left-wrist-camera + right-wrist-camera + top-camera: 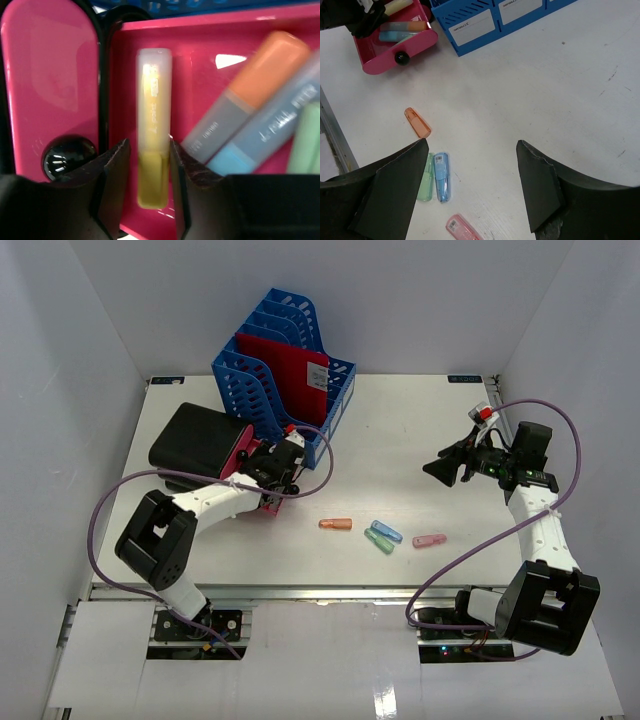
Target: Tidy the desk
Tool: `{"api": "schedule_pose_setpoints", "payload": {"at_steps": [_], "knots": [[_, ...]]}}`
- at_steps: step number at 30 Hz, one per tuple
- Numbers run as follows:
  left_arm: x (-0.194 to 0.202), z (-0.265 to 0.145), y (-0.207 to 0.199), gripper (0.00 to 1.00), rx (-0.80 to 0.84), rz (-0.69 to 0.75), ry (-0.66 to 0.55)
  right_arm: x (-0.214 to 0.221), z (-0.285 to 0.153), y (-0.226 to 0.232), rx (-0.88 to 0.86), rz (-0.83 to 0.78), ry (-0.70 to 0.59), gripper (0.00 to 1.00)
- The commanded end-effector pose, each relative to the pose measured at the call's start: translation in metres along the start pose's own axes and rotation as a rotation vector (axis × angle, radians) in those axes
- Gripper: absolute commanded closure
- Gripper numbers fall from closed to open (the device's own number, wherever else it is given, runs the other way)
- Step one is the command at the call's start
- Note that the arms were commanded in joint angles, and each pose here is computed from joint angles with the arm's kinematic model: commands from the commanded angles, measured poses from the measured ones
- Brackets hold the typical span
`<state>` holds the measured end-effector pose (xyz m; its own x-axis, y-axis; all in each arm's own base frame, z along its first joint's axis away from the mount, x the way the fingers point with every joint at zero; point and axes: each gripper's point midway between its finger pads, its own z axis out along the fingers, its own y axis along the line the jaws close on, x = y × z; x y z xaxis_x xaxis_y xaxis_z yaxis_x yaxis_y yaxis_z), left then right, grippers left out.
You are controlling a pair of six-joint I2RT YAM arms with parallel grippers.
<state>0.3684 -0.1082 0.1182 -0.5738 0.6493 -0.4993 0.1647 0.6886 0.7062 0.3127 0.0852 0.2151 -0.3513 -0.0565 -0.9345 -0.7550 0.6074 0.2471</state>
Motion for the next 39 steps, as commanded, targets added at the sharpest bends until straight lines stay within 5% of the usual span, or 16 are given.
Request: {"api": "schedule_pose_setpoints", "payload": {"at_steps": [1,10,14,19,25,32,36,39], "knots": [[-0.030,-0.010,0.028,0.40,-0.054,-0.090,-0.066,0.000,0.000,0.002,-0.009,-0.012,0.005,0.22],[-0.044,-0.045,0.021,0.34,0.159,-0.274,-0.118,0.002,0.000,0.002,-0.012,-0.007,0.007,0.22],[-0.060,-0.078,0.006,0.34,0.378,-0.420,-0.181,0.003,0.001,0.002,-0.016,-0.007,0.008,0.23],[-0.070,-0.130,-0.013,0.41,0.665,-0.640,-0.261,0.003,0.001,0.002,-0.014,-0.015,0.010,0.22],[-0.059,-0.152,-0.057,0.54,0.890,-0.812,-0.196,0.007,0.002,0.001,-0.008,-0.012,0.020,0.22],[-0.073,-0.149,-0.119,0.66,0.795,-0.658,-0.142,0.010,0.004,0.000,-0.002,0.005,0.028,0.22],[-0.061,-0.114,-0.137,0.81,0.565,-0.505,-0.064,0.012,0.004,-0.001,0.007,0.009,0.032,0.22],[-0.045,-0.085,-0.144,0.82,0.373,-0.352,-0.011,0.014,0.005,-0.002,0.006,0.015,0.037,0.22]]}}
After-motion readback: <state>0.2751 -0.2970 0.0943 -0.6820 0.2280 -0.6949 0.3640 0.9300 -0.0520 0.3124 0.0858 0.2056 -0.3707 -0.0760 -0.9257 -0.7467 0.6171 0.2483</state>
